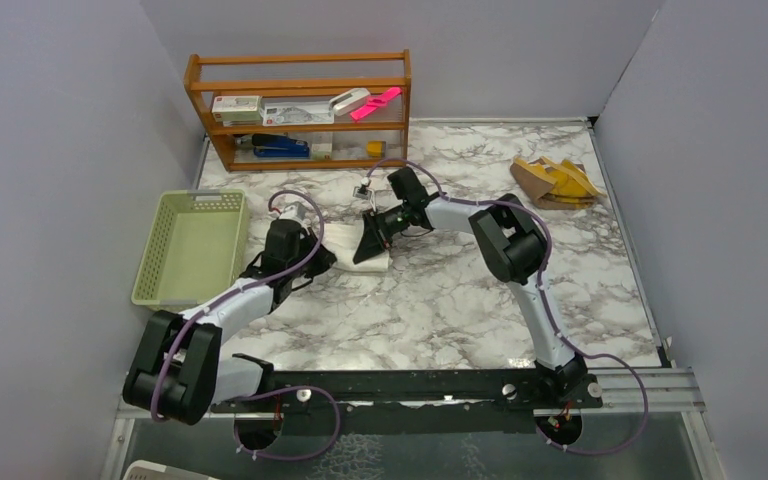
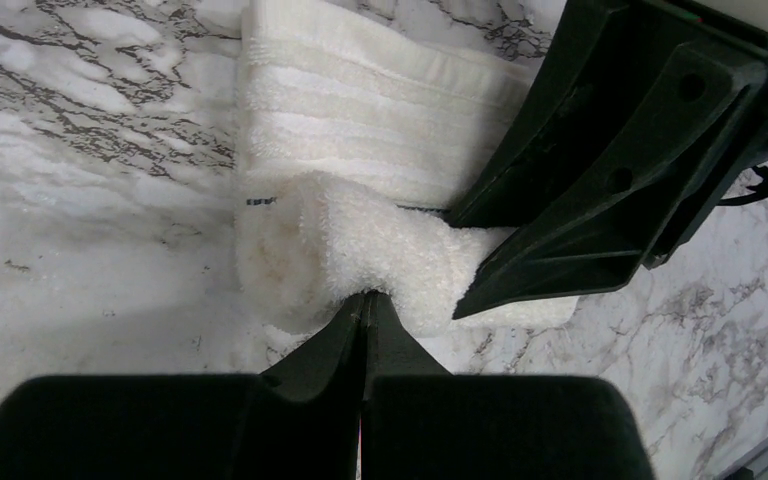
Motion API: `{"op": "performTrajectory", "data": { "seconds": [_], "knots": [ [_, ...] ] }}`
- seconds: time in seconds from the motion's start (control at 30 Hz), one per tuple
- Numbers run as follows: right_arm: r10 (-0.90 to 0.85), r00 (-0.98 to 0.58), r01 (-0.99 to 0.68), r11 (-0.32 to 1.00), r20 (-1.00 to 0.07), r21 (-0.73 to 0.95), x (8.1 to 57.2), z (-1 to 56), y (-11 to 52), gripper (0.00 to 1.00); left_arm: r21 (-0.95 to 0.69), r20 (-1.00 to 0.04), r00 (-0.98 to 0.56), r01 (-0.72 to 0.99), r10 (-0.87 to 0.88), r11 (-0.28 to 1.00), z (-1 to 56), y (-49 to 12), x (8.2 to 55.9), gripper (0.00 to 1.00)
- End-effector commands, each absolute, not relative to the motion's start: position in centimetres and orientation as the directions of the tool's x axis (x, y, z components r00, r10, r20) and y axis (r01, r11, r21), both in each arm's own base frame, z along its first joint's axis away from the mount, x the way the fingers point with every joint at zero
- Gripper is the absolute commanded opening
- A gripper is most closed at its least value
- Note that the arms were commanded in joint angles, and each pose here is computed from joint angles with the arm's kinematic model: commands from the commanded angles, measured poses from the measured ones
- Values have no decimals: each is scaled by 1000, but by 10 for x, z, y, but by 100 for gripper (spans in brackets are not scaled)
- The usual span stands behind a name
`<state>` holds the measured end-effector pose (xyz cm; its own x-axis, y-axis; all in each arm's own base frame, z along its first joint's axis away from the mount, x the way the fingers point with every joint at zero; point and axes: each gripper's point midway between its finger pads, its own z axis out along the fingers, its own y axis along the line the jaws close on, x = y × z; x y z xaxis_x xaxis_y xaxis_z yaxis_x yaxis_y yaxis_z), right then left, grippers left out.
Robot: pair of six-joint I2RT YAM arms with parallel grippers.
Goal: Roll the towels
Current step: Roll the towel at the center of the board.
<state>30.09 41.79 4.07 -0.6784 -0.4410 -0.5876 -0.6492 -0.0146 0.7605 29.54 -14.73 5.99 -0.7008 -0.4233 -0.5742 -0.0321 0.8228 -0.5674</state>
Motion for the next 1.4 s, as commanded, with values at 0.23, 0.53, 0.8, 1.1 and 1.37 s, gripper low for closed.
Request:
{"op": "performTrajectory", "data": {
  "seconds": [0.23,0.53,0.8,1.1,1.37],
  "knots": [
    [-493,-741,-566,92,-457,819,290,-5,411,10,-705,-611,-634,164,-474,690,139,-181,315,0],
    [-491,-738,-572,91,-463,815,292,-5,413,10,-683,-577,-677,93,-457,725,95,-179,323,0],
    [-490,-722,-613,124,-489,780,298,-7,411,21,-636,-535,-721,0,-440,772,38,-172,328,0],
    [-429,-572,-819,346,-699,458,356,14,400,32,-585,-557,-716,-21,-420,811,24,-161,323,0],
    [-326,-284,-819,572,-902,51,418,90,368,99,-572,-547,-729,-32,-411,820,14,-158,319,0]
  ]
}}
